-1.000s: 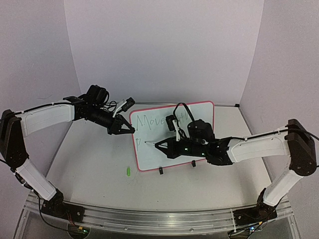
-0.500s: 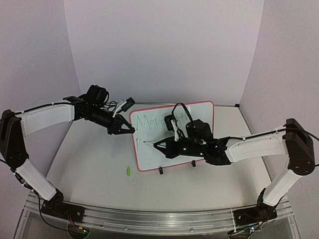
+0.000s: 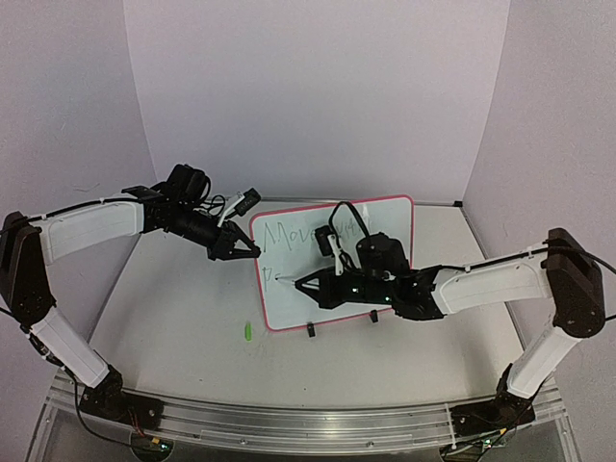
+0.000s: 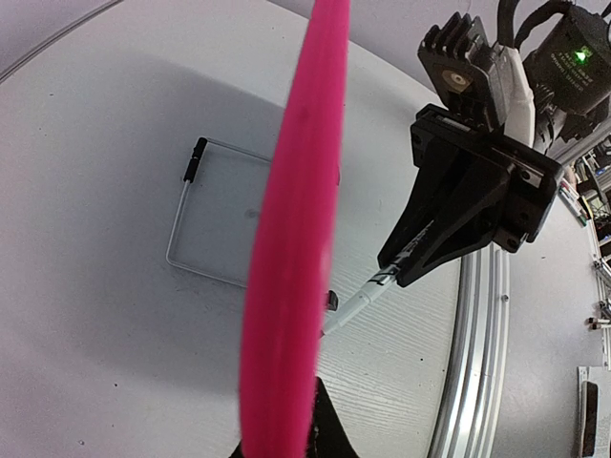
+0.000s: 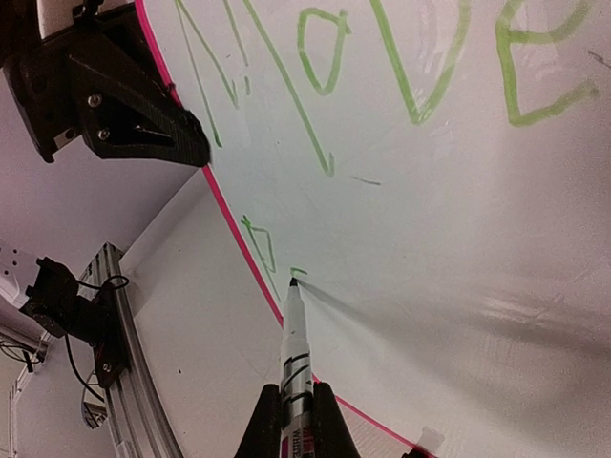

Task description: Write a sentence on the whiteboard

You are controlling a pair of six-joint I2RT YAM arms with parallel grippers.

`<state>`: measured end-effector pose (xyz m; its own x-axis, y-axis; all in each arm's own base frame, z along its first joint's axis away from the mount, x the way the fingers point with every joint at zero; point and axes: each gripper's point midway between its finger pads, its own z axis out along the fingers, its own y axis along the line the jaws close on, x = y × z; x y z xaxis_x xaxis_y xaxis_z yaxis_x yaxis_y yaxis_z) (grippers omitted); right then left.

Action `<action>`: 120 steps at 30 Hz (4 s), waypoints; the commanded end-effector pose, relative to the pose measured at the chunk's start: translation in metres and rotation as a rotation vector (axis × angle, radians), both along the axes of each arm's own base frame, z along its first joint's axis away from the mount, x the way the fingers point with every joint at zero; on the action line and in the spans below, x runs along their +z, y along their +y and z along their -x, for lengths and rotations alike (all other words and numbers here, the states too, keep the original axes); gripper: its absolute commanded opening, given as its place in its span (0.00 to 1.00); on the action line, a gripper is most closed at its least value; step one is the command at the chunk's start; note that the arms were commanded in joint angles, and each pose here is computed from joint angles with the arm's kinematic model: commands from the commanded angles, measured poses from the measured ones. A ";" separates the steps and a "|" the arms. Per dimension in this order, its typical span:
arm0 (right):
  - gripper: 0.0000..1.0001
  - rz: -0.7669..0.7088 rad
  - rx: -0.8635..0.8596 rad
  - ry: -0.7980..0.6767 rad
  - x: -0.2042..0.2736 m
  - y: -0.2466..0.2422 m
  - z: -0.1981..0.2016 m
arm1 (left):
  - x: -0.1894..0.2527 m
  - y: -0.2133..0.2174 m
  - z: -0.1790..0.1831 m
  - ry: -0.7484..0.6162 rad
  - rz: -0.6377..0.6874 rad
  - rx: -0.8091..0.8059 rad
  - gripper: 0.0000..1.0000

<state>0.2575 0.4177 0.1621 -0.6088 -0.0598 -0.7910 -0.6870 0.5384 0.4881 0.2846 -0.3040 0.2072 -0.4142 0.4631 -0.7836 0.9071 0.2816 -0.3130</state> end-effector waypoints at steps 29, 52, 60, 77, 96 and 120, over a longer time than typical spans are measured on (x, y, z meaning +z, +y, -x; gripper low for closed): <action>0.00 -0.036 -0.054 -0.106 0.048 -0.006 -0.012 | -0.009 0.005 -0.004 -0.036 -0.053 0.020 0.00; 0.00 0.040 -0.071 -0.006 -0.005 -0.016 -0.006 | -0.011 0.004 -0.005 -0.031 -0.055 0.020 0.00; 0.00 0.050 -0.077 -0.001 -0.007 -0.016 -0.007 | -0.011 0.004 -0.005 -0.033 -0.055 0.020 0.00; 0.00 0.054 -0.105 -0.019 0.003 -0.024 -0.008 | -0.009 0.005 -0.004 -0.035 -0.052 0.021 0.00; 0.00 -0.034 -0.089 -0.054 0.035 -0.022 -0.006 | -0.010 0.005 -0.004 -0.033 -0.054 0.021 0.00; 0.00 0.012 -0.095 -0.029 0.013 -0.015 -0.015 | -0.011 0.005 -0.005 -0.032 -0.056 0.021 0.00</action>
<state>0.2630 0.4001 0.1722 -0.5996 -0.0310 -0.7997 -0.6547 0.5938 0.4678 0.2847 -0.3040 0.2071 -0.4145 0.4632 -0.7833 0.9068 0.2824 -0.3129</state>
